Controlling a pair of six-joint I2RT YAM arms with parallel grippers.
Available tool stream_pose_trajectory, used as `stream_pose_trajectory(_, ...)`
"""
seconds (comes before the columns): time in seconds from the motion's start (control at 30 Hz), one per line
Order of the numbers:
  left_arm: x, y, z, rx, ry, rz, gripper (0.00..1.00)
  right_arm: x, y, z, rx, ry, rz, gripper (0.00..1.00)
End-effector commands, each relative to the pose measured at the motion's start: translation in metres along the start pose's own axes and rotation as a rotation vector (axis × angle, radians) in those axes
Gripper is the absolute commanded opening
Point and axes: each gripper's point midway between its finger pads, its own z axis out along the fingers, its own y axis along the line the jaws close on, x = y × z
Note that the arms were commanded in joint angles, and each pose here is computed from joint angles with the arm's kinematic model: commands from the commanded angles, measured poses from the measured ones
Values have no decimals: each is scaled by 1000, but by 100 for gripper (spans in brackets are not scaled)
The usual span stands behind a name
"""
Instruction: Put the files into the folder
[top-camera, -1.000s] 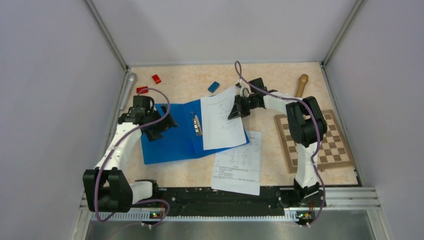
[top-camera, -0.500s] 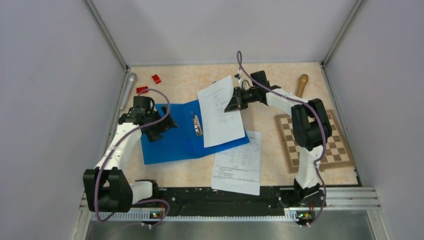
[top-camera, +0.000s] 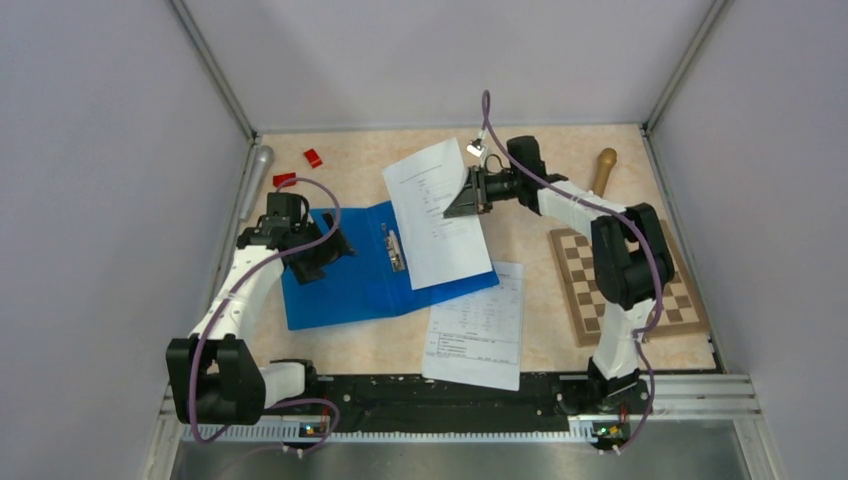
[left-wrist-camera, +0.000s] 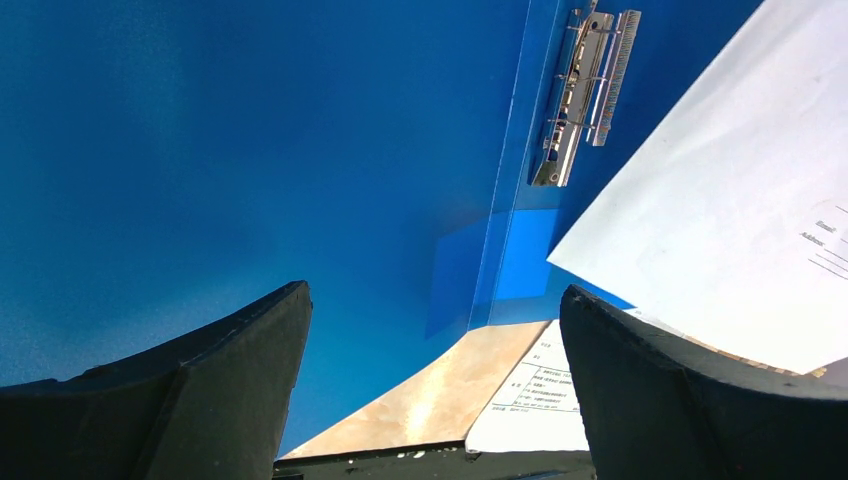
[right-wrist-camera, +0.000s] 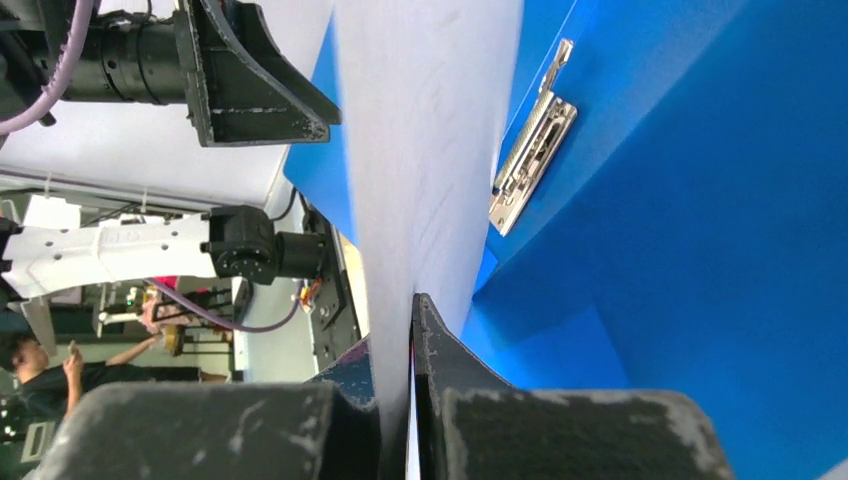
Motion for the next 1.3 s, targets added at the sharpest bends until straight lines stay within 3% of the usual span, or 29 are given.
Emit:
stream_pose_trajectory(0.0,-4,-3,-1,23,-22,10,99,-5,-12,13,-69,-37,42,0)
stream_pose_trajectory(0.37,-3,-1,-2,18,-23,11,99,11,-66,31,23,-10,170,0)
stream_pose_trajectory(0.8,-3,-3,-4,23,-26,14,99,33,-106,18,239,119,111,0)
stream_pose_trajectory(1.27,-3,-4,-4,27,-25,10,99,41,-111,21,217,169,111,0)
